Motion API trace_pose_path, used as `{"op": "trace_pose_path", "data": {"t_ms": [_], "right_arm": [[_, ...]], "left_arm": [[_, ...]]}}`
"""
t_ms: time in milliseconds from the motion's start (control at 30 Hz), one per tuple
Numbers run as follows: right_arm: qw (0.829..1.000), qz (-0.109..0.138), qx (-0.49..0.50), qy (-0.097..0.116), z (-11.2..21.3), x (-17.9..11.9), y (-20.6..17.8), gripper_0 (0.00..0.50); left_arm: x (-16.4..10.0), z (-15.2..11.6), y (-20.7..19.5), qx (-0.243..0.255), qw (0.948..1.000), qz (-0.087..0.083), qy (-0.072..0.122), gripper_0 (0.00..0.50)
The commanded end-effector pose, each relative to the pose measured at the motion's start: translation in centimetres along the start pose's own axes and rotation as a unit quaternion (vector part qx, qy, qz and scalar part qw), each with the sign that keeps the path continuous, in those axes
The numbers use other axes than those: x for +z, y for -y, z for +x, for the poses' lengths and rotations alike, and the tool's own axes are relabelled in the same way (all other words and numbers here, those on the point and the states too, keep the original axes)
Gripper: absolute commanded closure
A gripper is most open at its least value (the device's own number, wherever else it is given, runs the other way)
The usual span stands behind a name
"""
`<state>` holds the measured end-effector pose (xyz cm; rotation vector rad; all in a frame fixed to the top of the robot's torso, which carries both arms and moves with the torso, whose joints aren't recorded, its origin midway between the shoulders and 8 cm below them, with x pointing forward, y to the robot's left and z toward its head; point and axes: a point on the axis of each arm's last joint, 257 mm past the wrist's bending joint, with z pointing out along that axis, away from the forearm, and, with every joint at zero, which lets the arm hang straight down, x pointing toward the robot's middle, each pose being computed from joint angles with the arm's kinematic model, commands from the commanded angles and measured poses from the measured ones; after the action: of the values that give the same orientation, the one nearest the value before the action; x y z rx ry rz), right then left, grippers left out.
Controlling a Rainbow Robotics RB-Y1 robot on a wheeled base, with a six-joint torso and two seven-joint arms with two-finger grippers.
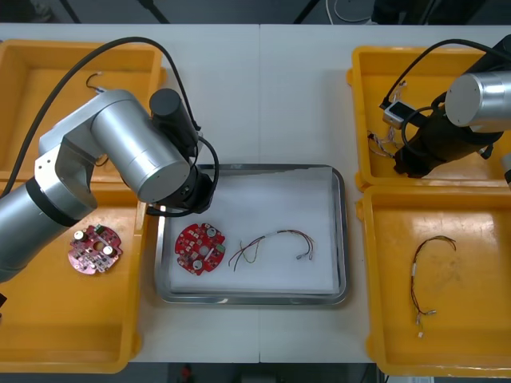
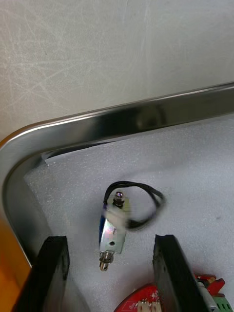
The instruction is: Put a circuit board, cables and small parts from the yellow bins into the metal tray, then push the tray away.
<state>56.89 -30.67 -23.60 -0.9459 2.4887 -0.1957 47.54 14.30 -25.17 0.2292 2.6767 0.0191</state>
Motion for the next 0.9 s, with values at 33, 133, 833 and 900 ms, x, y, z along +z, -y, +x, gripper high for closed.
{"op": "trace_pose_path", "data": {"t_ms": [33, 133, 833, 900], "right_arm": [[1.000, -0.009, 0.008, 0.008, -1.8, -0.2, -0.8, 0.405], [1.000, -0.010, 0.009, 0.009, -1.8, -0.2, -0.8, 0.500], [0.999, 0.030, -0.019, 0.005, -1.8, -12.0, 0.8, 0.500], [0.999, 0.033, -0.029, -0.001, -1.6, -13.2, 0.4, 0.500]], "left_arm": [[0.0, 0.4, 1.8, -0.035, 0.9993, 0.013, 0.005, 0.000], [-0.3, 0.4, 2.0, -0.037, 0.9992, 0.016, 0.008, 0.000], [-10.7, -3.8, -1.9, -0.117, 0.9924, 0.006, 0.037, 0.000], [-11.9, -4.9, -3.3, -0.137, 0.9896, 0.001, 0.043, 0.000]]}}
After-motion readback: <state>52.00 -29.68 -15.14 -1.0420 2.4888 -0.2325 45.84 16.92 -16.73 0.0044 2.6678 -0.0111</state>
